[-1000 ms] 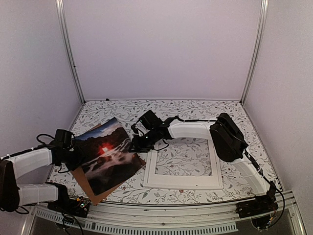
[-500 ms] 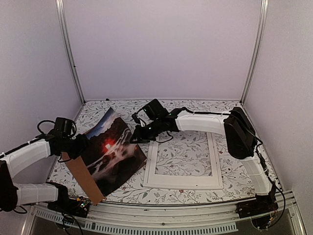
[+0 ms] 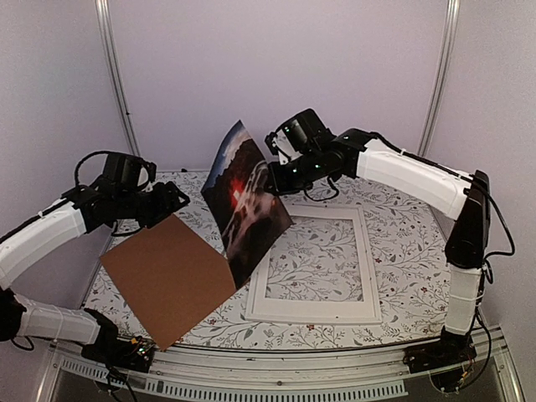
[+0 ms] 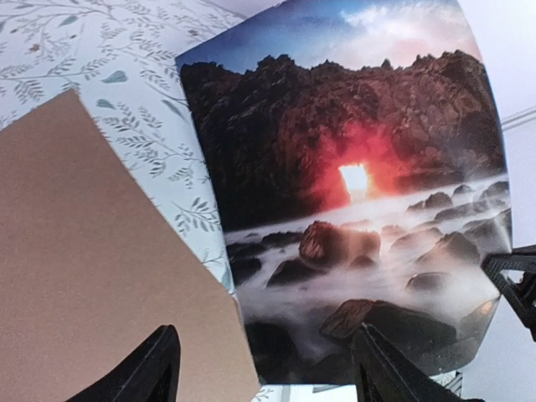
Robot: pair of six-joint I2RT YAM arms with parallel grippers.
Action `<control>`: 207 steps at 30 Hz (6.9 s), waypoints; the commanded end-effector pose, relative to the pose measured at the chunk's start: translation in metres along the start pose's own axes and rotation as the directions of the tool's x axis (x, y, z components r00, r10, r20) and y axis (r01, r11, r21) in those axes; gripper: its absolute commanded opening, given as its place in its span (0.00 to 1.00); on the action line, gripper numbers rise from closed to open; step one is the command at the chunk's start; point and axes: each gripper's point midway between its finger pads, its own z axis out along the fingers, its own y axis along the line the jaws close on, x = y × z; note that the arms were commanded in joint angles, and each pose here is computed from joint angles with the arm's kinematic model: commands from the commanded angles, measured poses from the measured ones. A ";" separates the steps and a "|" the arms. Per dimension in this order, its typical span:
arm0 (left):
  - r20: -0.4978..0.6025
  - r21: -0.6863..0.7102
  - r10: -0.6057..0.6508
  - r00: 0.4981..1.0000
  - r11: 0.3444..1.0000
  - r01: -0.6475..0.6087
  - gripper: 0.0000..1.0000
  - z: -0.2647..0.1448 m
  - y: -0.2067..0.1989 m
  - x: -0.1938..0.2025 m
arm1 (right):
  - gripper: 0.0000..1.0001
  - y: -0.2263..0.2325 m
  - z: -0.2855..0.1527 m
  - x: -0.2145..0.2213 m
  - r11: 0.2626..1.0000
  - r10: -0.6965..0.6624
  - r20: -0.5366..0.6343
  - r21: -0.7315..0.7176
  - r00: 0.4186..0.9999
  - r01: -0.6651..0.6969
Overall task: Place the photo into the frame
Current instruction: Pick up the photo from the backboard, then turn over the photo, then pick up the photo from the mat board, then place the photo on the mat board.
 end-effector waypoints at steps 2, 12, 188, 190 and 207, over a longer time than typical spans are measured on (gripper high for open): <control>-0.039 0.024 0.041 0.998 0.999 -0.040 0.72 0.011 -0.031 0.007 | 0.09 -0.044 -0.101 -0.034 0.935 -0.102 0.090 0.347 0.991 0.065; -0.060 0.109 0.081 0.995 0.991 -0.074 0.73 0.021 -0.083 0.019 | 0.09 -0.062 -0.161 -0.027 0.814 -0.163 0.087 0.575 0.983 0.084; -0.478 0.188 0.058 0.877 0.982 0.037 0.16 0.104 0.027 0.146 | 0.56 -0.037 0.077 0.164 0.985 0.075 -0.253 -0.129 0.965 -0.111; -0.471 0.176 0.055 0.881 0.984 0.032 0.18 0.105 0.030 0.146 | 0.56 -0.038 0.077 0.167 0.986 0.079 -0.256 -0.123 0.964 -0.114; -0.443 0.063 -0.009 0.896 0.997 0.042 0.32 0.123 0.057 0.152 | 0.56 -0.029 0.076 0.165 0.986 0.064 -0.243 -0.134 0.968 -0.099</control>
